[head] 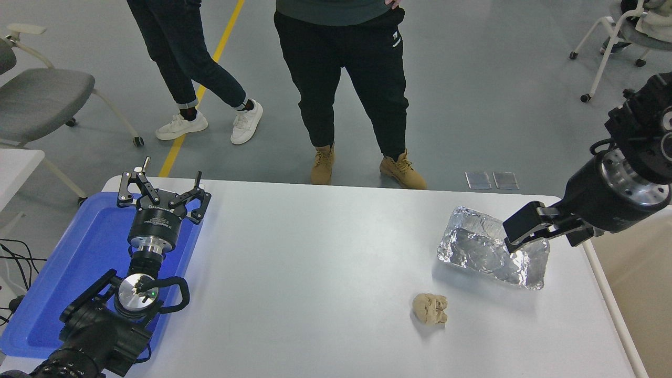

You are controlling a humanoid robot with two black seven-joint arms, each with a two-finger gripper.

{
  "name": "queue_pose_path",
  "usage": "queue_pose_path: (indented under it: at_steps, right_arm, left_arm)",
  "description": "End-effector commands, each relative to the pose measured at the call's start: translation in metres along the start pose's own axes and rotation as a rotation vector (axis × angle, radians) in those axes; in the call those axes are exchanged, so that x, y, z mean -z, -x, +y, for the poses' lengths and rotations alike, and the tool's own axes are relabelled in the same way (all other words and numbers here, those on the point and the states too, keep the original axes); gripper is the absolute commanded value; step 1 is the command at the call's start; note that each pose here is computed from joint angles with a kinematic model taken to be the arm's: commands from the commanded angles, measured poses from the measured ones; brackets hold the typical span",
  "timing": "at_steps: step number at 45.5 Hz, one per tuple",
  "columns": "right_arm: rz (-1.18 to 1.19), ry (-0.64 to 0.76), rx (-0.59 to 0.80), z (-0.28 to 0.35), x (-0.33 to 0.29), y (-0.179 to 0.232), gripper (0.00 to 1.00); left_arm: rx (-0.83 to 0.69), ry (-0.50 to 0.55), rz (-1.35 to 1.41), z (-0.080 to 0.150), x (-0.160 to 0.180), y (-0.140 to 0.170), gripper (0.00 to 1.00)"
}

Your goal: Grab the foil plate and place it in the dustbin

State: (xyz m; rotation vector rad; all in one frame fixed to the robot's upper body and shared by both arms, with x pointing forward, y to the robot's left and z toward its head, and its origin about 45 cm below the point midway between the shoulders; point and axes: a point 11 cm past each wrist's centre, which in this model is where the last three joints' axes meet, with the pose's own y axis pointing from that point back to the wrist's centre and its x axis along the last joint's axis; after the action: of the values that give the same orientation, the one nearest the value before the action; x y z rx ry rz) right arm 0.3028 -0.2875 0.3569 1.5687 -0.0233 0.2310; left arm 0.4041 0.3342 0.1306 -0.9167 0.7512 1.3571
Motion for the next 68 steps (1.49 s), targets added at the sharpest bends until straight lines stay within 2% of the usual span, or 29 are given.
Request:
queue_pose_path:
  at_steps: [1, 32, 39, 52, 68]
  right_arm:
    - [-0.002, 0.035, -0.006, -0.003, -0.007, 0.001, 1.0]
    - [0.009, 0.031, -0.012, -0.034, -0.012, -0.005, 1.0]
    - [0.044, 0.054, -0.034, -0.062, -0.028, -0.005, 1.0]
    - [-0.042, 0.089, -0.097, -0.106, -0.081, -0.007, 1.0]
    - [-0.111, 0.081, -0.166, -0.157, -0.104, -0.007, 1.0]
  left_arm:
    - [0.0, -0.001, 0.0, -0.001, 0.0, 0.0, 1.0]
    - [-0.001, -0.001, -0.001, 0.0, 0.0, 0.0, 1.0]
    - [-0.001, -0.001, -0.001, 0.0, 0.0, 0.0, 1.0]
    - [0.002, -0.003, -0.001, 0.0, 0.0, 0.0, 1.0]
    - [0.002, -0.003, -0.001, 0.0, 0.0, 0.0, 1.0]
